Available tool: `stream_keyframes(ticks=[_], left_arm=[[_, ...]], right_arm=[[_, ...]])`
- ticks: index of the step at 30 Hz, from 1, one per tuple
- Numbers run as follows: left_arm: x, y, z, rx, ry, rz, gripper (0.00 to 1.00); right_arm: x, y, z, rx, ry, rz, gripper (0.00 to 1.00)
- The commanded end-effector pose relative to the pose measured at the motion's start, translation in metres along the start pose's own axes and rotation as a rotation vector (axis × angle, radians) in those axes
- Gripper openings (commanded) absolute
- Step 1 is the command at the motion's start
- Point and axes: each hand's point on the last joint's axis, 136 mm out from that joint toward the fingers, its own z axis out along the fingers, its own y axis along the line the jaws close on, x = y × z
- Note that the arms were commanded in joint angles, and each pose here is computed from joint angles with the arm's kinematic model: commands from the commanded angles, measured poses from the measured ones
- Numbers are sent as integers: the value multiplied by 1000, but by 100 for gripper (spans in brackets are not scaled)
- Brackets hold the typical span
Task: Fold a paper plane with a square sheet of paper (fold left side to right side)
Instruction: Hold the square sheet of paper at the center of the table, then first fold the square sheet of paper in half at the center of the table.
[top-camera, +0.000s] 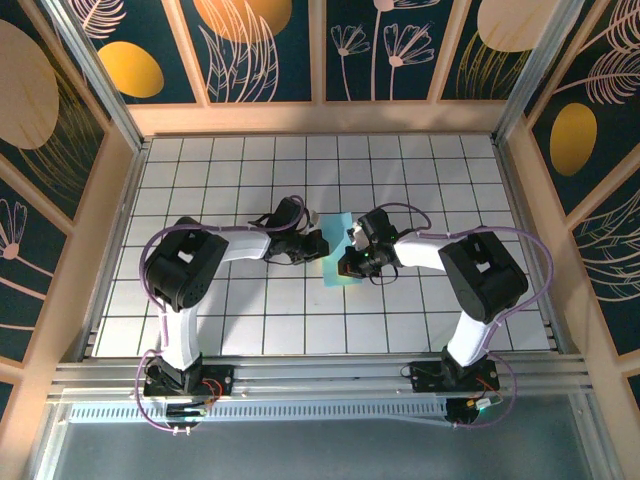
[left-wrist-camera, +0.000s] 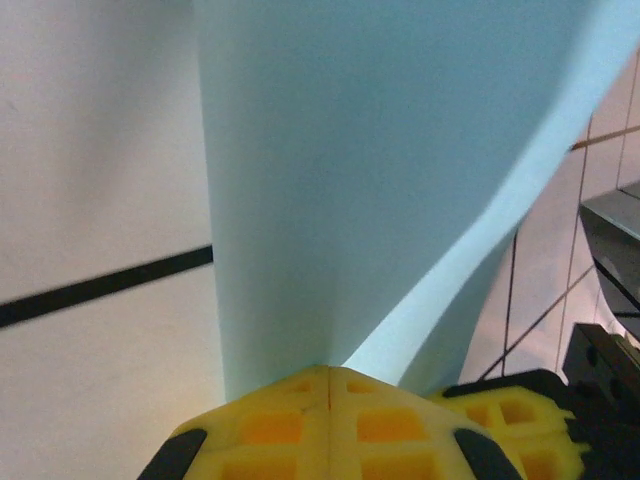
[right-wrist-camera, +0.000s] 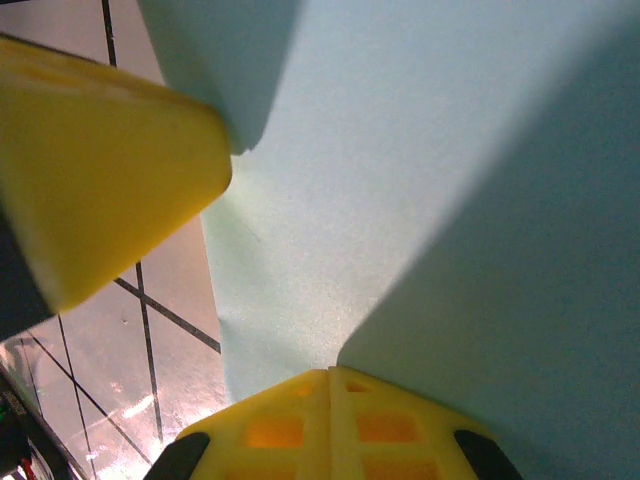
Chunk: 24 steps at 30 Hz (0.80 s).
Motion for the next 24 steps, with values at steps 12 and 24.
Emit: stream_keyframes(ticks=[12,24], left_arm=[[-13,28,6,-75,-16,7,0],[-52,44,1,-116,-82,-2,0]], right_arm=[[30,-53,13,202,91,57,0],[35,-58,14,211,103,61,0]])
